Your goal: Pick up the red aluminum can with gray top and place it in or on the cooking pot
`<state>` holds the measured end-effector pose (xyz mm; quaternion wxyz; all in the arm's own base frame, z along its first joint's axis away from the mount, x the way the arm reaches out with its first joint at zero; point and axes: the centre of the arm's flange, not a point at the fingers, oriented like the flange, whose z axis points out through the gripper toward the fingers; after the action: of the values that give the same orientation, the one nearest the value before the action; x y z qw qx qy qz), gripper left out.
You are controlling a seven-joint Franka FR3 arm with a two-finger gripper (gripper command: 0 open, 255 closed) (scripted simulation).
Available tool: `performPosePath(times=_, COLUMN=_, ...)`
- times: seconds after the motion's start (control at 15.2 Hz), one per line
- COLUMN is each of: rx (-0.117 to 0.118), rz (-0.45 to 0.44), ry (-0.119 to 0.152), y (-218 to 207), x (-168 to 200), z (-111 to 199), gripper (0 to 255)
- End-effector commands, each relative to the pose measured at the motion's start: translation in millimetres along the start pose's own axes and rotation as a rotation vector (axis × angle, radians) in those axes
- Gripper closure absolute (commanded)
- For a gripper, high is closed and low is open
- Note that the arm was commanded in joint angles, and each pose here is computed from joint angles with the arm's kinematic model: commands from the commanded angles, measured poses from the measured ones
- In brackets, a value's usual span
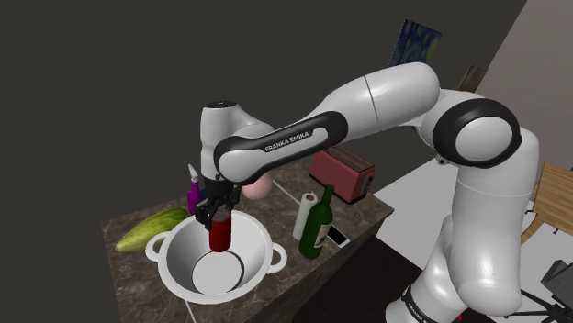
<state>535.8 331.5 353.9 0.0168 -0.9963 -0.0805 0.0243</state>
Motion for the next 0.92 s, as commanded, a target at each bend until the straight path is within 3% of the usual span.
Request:
performPosePath(times=0.0, rx=0.000, rz=0.000, ry=0.001, y=0.5, x=0.9, z=9.8, gripper=255)
performPosePath(times=0.66, rx=0.000, rz=0.000, ry=0.001, y=0.9, x=1.3, z=19.8, gripper=255)
performPosePath(times=0.73, rx=0.000, rz=0.000, ry=0.001, y=0.9, x=1.4, z=19.8, gripper=0)
performPosePath(times=0.86, rx=0.000, rz=0.000, ry=0.001, y=0.9, x=1.3, z=19.8, gripper=0)
